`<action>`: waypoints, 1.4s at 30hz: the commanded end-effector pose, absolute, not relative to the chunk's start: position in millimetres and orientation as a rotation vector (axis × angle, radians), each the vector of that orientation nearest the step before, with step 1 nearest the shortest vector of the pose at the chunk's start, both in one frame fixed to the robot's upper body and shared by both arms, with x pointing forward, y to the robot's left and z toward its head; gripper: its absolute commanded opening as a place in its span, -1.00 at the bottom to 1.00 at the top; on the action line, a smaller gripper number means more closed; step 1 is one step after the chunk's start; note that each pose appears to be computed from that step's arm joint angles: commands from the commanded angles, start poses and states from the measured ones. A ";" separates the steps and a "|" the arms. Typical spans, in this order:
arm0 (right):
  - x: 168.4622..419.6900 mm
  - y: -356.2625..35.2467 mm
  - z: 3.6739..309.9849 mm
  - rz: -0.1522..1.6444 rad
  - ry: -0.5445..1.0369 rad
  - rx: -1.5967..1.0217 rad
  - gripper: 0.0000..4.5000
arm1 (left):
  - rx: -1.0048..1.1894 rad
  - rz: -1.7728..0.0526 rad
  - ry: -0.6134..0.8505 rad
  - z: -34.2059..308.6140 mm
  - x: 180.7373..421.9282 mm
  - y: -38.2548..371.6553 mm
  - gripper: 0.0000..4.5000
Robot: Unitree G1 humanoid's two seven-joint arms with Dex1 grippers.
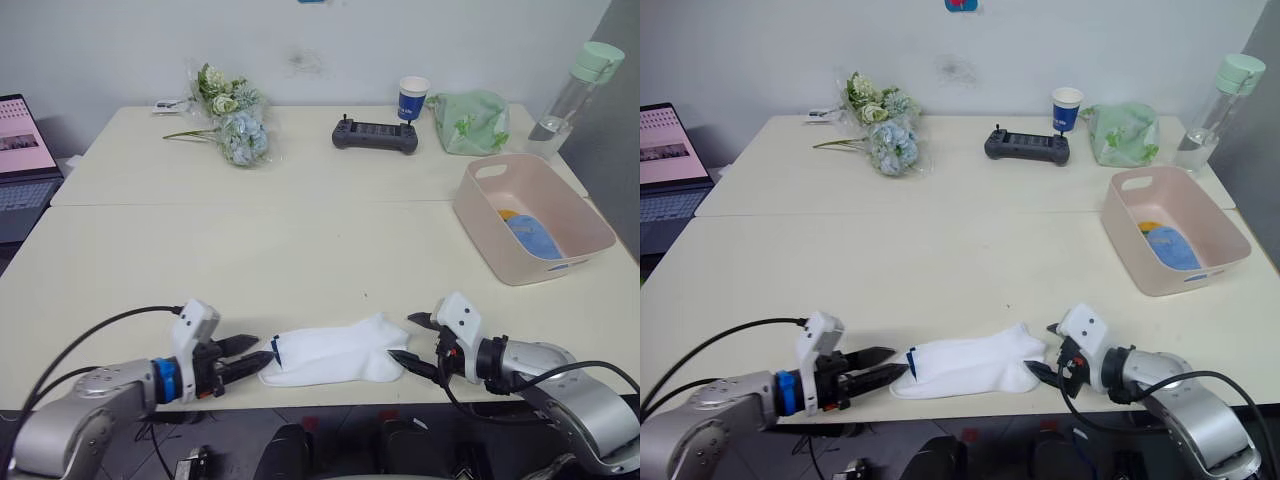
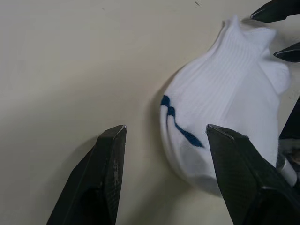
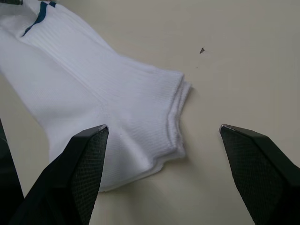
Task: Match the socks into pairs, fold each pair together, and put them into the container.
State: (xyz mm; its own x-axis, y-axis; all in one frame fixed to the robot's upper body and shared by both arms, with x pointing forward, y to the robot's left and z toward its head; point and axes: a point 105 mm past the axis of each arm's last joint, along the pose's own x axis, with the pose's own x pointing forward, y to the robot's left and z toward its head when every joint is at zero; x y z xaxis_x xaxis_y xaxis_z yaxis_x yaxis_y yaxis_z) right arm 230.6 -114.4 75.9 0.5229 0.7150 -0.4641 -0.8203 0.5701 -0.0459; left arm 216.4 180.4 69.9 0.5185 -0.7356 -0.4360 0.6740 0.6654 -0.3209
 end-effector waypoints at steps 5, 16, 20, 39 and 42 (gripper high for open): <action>232.9 -114.4 73.5 0.911 0.435 -0.349 0.64 | -0.030 -0.932 0.620 49.1 206.1 161.6 0.18; 230.4 -102.0 82.0 0.963 0.391 -0.321 -1.00 | -0.084 -0.920 0.544 51.4 212.9 154.9 -1.00; 241.6 -99.7 91.9 0.941 0.357 -0.285 -1.00 | -0.099 -0.889 0.491 64.0 229.8 157.1 -1.00; 298.3 -104.9 95.5 0.791 0.405 -0.241 -0.75 | -0.112 -0.742 0.458 73.0 300.0 167.0 -0.89; 296.3 -105.2 96.6 0.786 0.401 -0.238 -0.37 | -0.098 -0.752 0.430 78.8 299.7 165.7 -0.57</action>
State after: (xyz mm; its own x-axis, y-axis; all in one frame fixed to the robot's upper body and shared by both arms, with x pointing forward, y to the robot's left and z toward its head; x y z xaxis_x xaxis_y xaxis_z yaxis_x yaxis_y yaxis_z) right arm 296.0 -106.5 85.5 0.6191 0.6291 -0.4701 -0.7267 0.6859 -0.0391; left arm 297.1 159.2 73.0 0.6221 -0.7023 -0.3459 0.6496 0.7097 -0.2727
